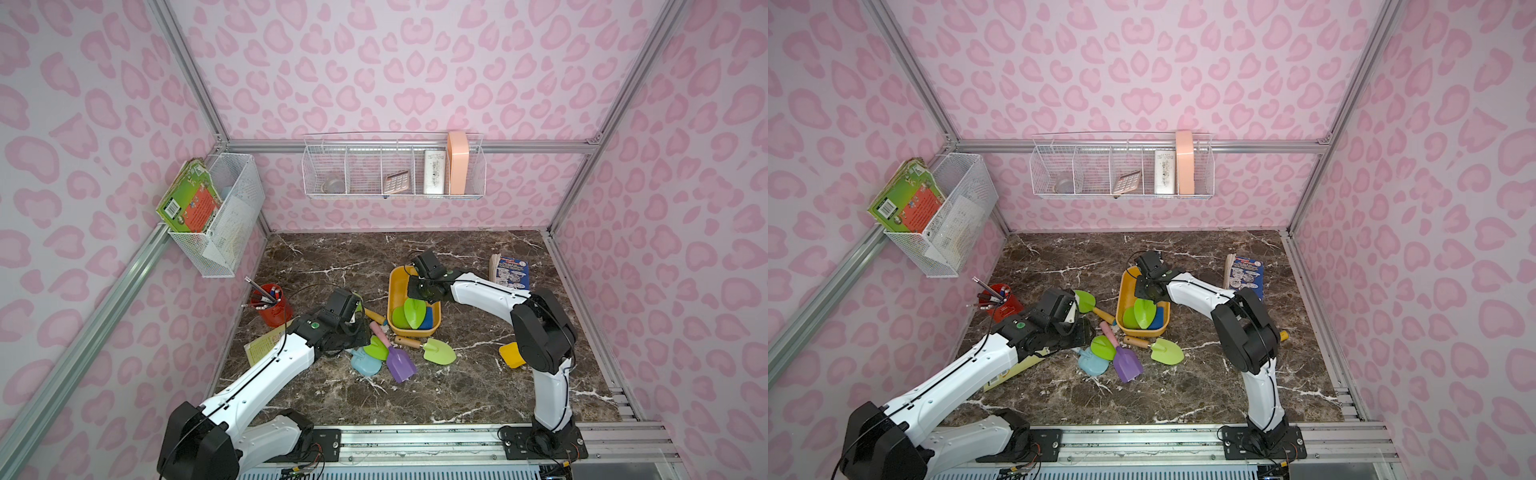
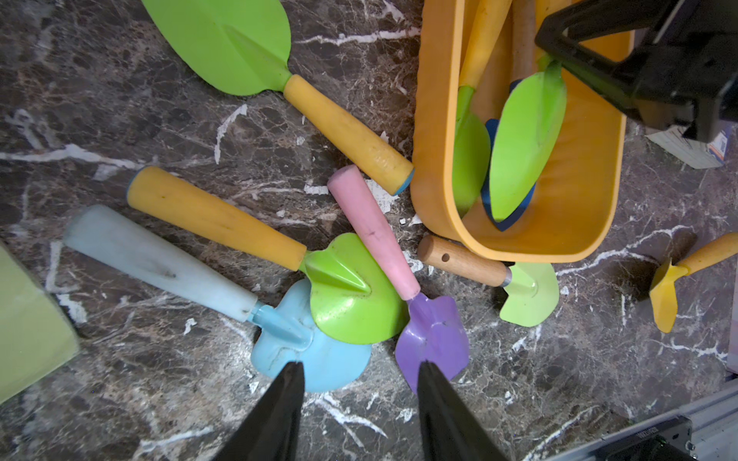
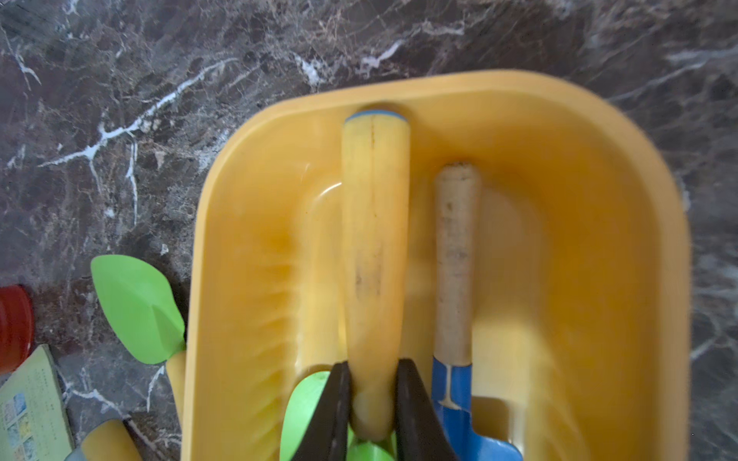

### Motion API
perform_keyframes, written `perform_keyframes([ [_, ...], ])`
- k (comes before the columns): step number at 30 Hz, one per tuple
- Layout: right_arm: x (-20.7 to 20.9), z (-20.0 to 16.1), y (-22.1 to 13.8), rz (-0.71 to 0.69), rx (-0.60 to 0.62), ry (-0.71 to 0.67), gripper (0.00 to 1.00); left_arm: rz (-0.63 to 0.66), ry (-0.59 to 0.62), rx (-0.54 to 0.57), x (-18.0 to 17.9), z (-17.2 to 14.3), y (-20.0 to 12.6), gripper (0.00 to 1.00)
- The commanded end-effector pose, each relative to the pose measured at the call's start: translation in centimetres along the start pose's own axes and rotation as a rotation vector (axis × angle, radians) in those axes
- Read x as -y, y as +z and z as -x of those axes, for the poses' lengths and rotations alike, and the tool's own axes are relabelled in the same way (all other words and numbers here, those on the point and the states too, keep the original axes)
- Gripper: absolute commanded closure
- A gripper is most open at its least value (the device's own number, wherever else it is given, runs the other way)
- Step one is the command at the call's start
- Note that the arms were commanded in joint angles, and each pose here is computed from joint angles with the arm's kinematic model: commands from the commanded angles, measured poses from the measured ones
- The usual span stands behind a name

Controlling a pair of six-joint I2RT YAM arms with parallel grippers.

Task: Put the shovel into the storage box
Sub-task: Place the shovel in the storage box.

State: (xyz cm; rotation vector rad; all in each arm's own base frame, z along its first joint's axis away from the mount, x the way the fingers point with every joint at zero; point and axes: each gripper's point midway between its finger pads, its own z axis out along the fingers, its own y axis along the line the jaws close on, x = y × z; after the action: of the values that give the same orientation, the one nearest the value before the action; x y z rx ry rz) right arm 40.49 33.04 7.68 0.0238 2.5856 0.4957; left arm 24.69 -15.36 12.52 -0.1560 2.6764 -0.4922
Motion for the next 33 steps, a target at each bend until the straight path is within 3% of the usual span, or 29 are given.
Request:
perform_keyframes([
  [1, -0.1, 0.1, 0.5, -0.002, 0.008, 0.015, 0.82, 0.006, 0.001, -0.01, -0.1, -0.2, 0.0, 0.49],
  [7, 0.4, 0.0, 1.1, -0.032, 0.005, 0.017, 0.77, 0.006, -0.004, -0.016, -0.2, -0.3, 0.1, 0.49],
  [10, 0.2, 0.2, 1.0, -0.029, 0.003, 0.011, 0.66, 0.008, -0.003, -0.015, -0.2, -0.3, 0.1, 0.49],
  [14, -0.1, 0.6, 0.2, -0.019, 0.014, 0.008, 0.59, 0.004, -0.004, -0.018, -0.1, -0.3, 0.2, 0.49],
  [29, -1.3, 2.0, -6.1, 0.078, 0.127, -0.06, 0.59, -0.115, 0.066, -0.017, 2.3, 0.0, -0.5, 0.45],
  [33, -0.1, 0.8, -7.2, 0.076, 0.13, -0.076, 0.52, -0.179, 0.105, -0.024, 3.9, -0.1, -0.6, 0.4],
])
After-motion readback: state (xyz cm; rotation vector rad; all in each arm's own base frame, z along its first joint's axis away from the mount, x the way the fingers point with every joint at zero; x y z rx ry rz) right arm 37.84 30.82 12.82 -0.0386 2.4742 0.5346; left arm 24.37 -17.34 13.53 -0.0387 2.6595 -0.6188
